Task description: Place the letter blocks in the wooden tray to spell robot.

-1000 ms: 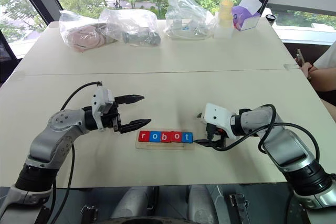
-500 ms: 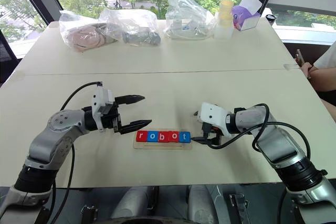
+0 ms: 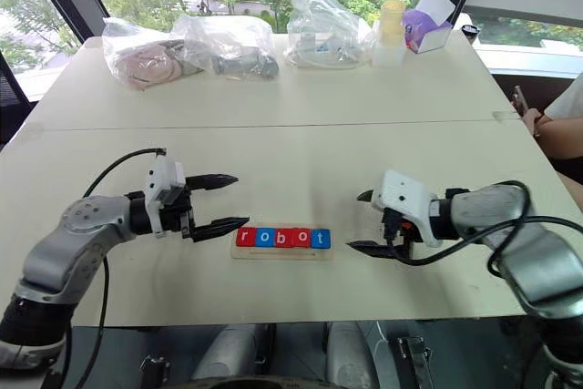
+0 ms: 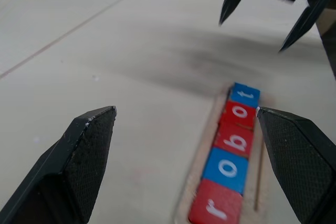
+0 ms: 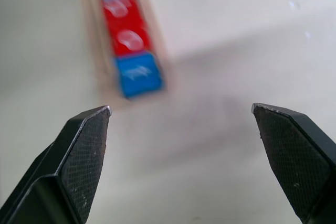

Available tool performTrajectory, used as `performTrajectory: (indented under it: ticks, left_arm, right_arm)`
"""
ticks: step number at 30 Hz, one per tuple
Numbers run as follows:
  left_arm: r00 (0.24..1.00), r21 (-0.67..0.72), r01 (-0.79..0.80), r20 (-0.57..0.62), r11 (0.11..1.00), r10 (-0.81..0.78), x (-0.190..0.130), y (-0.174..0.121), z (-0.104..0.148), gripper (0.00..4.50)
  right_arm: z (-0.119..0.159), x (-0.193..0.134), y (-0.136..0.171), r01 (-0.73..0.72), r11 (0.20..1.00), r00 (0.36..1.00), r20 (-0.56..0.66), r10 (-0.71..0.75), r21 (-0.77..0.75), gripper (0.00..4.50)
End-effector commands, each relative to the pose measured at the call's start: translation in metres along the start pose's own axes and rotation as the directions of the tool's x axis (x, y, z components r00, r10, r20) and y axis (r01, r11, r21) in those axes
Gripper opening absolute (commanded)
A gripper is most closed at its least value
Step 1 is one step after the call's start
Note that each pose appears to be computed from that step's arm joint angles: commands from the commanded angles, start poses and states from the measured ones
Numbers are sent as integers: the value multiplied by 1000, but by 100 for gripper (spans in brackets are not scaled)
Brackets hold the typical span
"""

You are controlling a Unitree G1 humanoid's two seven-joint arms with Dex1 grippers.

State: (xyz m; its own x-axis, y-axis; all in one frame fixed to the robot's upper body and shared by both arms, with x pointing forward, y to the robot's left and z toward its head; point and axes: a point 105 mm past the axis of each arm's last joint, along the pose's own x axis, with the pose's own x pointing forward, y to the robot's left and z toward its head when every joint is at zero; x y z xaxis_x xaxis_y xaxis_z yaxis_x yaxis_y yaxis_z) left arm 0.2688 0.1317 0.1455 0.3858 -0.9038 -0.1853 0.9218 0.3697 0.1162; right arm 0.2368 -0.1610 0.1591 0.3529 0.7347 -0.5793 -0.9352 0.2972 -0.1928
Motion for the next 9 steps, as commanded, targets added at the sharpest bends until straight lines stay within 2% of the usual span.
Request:
performTrajectory:
  ticks: [1, 4, 9]
  left_arm:
    - [999, 37, 22, -38, 999, -21, -14, -4, 7, 450]
    - [997, 36, 38, -66, 999, -35, -24, -6, 7, 450]
    - [995, 4, 51, -91, 999, -51, -27, -10, 7, 450]
  right_arm:
    - [15, -17, 20, -76, 997, 997, 24, 75, 31, 447]
    - [11, -22, 35, -138, 987, 990, 12, 138, 87, 447]
    - [4, -19, 36, -123, 988, 992, -4, 124, 98, 447]
